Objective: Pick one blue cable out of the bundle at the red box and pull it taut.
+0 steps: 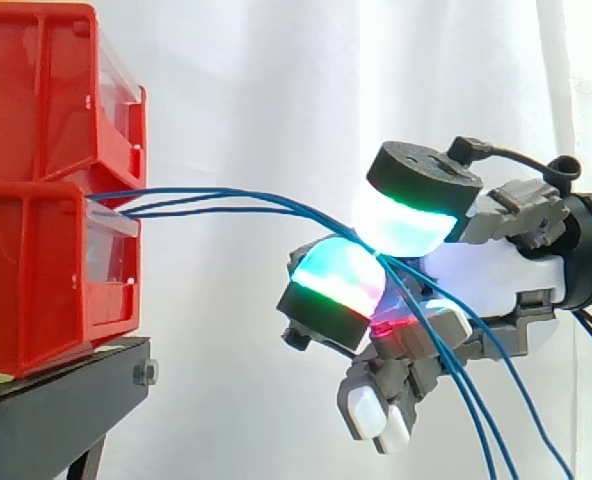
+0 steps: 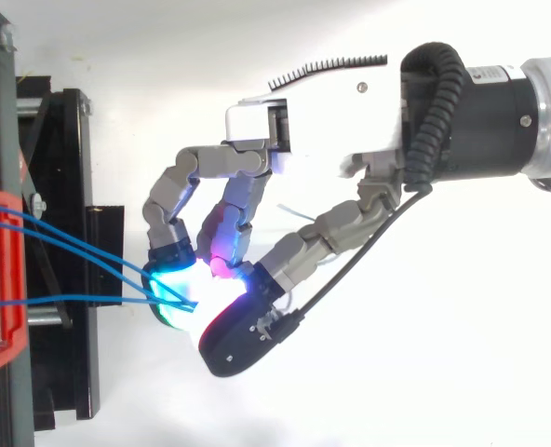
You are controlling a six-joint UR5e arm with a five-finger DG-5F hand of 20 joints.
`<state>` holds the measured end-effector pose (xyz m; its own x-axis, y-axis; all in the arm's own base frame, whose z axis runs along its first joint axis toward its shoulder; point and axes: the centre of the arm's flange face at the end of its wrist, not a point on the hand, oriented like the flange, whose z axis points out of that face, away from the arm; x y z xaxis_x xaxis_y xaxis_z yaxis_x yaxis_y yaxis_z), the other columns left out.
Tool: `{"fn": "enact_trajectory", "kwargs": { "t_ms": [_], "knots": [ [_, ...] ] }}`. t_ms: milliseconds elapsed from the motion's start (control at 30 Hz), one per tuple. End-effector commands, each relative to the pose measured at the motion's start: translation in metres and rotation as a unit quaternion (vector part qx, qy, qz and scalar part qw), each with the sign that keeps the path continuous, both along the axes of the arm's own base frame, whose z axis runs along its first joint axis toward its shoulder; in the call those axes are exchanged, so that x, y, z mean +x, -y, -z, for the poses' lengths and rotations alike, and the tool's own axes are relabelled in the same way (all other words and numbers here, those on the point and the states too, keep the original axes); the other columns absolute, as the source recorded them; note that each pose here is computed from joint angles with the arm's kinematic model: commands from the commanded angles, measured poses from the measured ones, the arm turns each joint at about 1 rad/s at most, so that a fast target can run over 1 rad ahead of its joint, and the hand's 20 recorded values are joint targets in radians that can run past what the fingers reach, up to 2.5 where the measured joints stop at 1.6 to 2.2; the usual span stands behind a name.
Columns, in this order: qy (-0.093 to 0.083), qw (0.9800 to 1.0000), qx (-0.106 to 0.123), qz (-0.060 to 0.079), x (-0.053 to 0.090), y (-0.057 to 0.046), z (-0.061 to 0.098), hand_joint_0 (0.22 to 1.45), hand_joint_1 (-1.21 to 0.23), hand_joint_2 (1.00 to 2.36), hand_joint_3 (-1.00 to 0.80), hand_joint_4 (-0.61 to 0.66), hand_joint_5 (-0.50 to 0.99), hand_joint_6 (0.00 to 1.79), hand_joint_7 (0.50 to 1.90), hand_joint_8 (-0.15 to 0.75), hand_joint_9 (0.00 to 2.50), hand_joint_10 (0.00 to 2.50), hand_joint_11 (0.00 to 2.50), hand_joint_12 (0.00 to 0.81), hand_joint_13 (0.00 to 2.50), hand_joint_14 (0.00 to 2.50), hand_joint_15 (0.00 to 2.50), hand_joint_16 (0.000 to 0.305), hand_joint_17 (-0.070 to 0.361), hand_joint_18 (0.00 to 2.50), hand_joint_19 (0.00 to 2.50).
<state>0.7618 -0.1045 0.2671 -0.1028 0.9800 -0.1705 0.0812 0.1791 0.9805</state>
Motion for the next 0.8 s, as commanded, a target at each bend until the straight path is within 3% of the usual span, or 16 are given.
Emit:
{"fn": "enact_trajectory", "kwargs": {
  "t_ms": [0, 33, 200, 267, 333, 367, 400, 500, 600, 667, 700, 767],
  "knots": [
    [0.0, 1.0, 0.0, 0.0, 0.0, -0.0001, -0.0002, 0.74, -0.9, 1.01, -0.32, 0.04, -0.12, 0.93, 1.08, 0.414, 1.19, 0.04, 1.24, 0.416, 0.92, 0.01, 0.43, 0.053, 0.12, 0.85, 0.4],
    [0.0, 1.0, 0.0, 0.0, 0.0, -0.0001, -0.0002, 0.77, -0.92, 1.01, -0.33, 0.02, -0.12, 0.93, 1.18, 0.413, 1.19, 0.03, 1.26, 0.413, 0.93, 0.01, 0.43, 0.053, 0.119, 0.85, 0.39],
    [0.0, 1.0, 0.0, 0.0, 0.0, -0.0001, -0.0002, 0.84, -0.91, 1.0, -0.5, -0.1, -0.14, 0.95, 1.38, 0.361, 1.13, 0.0, 1.24, 0.393, 0.87, 0.01, 0.42, 0.051, 0.114, 0.78, 0.36],
    [0.0, 1.0, -0.001, 0.0, 0.0, -0.0001, -0.0002, 0.81, -0.92, 1.0, -0.5, -0.12, -0.15, 0.96, 1.27, 0.346, 1.08, 0.0, 1.22, 0.385, 0.85, 0.01, 0.41, 0.051, 0.114, 0.79, 0.32],
    [0.0, 1.0, -0.001, 0.0, 0.0, -0.0001, -0.0002, 0.75, -0.95, 1.0, -0.5, -0.07, -0.16, 0.97, 0.97, 0.323, 1.04, 0.0, 1.2, 0.377, 0.82, 0.01, 0.41, 0.051, 0.114, 0.77, 0.3],
    [0.001, 1.0, -0.001, 0.0, 0.0002, -0.0001, -0.0003, 0.72, -0.98, 1.0, -0.5, -0.05, -0.16, 0.97, 0.9, 0.314, 1.02, 0.0, 1.2, 0.376, 0.8, 0.01, 0.4, 0.05, 0.114, 0.76, 0.31],
    [-0.001, 1.0, -0.001, 0.0, -0.0005, 0.0009, 0.0005, 0.61, -1.04, 1.0, -0.5, -0.02, -0.17, 0.96, 0.85, 0.319, 0.99, 0.0, 1.19, 0.377, 0.78, 0.01, 0.41, 0.051, 0.115, 0.74, 0.32],
    [0.0, 1.0, -0.001, 0.0, -0.0002, 0.0009, -0.0002, 0.48, -1.12, 1.0, -0.5, 0.01, -0.17, 0.96, 0.78, 0.335, 0.91, 0.12, 1.09, 0.403, 0.72, 0.01, 0.39, 0.058, 0.13, 0.72, 0.3],
    [0.0, 1.0, -0.001, 0.0, 0.0, -0.0001, -0.0002, 0.39, -1.1, 1.0, -0.5, 0.06, -0.17, 0.96, 0.73, 0.39, 0.86, 0.3, 0.96, 0.44, 0.73, 0.01, 0.38, 0.066, 0.148, 0.75, 0.28],
    [-0.001, 1.0, -0.001, 0.0, 0.0002, -0.0001, 0.001, 0.35, -1.0, 1.0, -0.5, 0.07, -0.17, 0.96, 0.72, 0.425, 0.87, 0.38, 0.9, 0.466, 0.74, 0.01, 0.38, 0.07, 0.158, 0.78, 0.3],
    [-0.001, 1.0, -0.001, 0.0, -0.0005, 0.0009, 0.0005, 0.33, -0.89, 1.0, -0.5, 0.07, -0.15, 0.95, 0.73, 0.454, 0.9, 0.42, 0.86, 0.485, 0.76, 0.01, 0.39, 0.074, 0.166, 0.8, 0.31],
    [-0.001, 1.0, -0.001, -0.001, -0.0003, -0.0003, 0.0005, 0.39, -0.73, 1.0, -0.5, 0.05, -0.13, 0.93, 0.82, 0.443, 0.99, 0.28, 0.94, 0.467, 0.78, 0.01, 0.39, 0.069, 0.156, 0.77, 0.34]
  ]
}}
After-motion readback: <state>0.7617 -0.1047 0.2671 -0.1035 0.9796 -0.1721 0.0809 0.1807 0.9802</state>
